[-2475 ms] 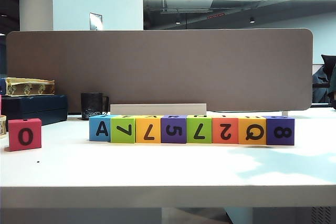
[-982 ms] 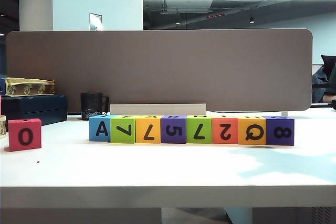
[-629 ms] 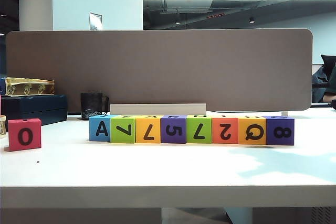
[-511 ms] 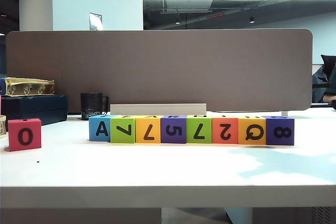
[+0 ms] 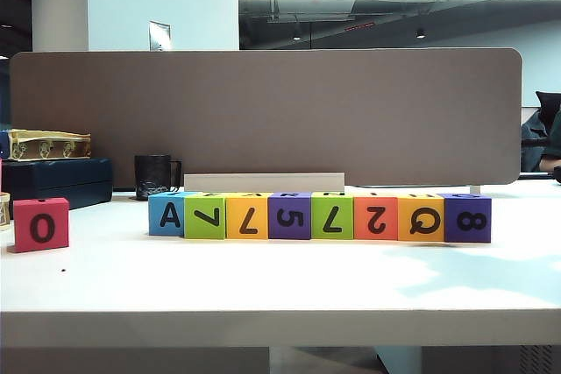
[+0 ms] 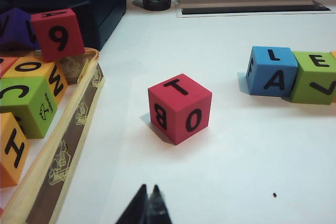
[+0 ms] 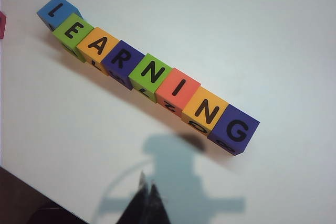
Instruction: Select the appropriate blocks from the scattered letter blocks on the table and arrange them in a row to spell out "LEARNING".
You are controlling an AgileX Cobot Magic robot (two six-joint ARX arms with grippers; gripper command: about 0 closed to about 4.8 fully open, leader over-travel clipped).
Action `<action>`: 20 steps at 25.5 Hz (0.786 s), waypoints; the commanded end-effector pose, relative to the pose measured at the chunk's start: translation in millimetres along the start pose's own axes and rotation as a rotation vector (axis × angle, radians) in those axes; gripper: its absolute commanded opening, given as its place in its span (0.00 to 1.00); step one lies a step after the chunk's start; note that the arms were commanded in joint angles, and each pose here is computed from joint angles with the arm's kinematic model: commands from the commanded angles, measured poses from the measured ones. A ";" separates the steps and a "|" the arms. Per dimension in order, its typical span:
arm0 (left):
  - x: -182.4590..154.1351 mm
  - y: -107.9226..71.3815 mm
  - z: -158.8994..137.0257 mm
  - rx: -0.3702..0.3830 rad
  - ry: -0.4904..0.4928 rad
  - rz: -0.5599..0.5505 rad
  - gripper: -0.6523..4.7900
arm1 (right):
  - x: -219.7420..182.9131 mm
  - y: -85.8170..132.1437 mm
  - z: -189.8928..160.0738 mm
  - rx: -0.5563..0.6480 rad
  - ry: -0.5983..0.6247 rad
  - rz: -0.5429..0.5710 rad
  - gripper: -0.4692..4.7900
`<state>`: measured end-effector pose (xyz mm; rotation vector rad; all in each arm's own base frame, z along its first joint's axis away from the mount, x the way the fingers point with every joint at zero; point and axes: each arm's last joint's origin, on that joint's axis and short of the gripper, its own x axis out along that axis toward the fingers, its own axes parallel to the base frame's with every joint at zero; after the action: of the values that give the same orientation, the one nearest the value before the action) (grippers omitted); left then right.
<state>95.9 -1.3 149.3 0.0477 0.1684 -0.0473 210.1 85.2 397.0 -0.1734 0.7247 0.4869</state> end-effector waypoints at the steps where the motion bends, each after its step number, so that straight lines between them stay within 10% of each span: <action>1: -0.1 -0.1 -0.2 -0.003 0.004 -0.004 0.11 | -2.0 0.1 1.8 -0.004 -0.019 0.001 0.09; 9: -0.1 -0.1 -0.2 -0.004 0.004 -0.004 0.11 | -1.4 -0.5 4.9 -0.047 -0.052 -0.010 0.09; 20: -0.1 -0.1 -0.2 -0.004 0.004 -0.004 0.11 | -16.4 -21.2 -7.8 -0.032 -0.407 -0.139 0.09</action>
<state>95.9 -1.3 149.3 0.0477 0.1684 -0.0473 205.7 61.9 402.3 -0.1528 0.3652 0.4020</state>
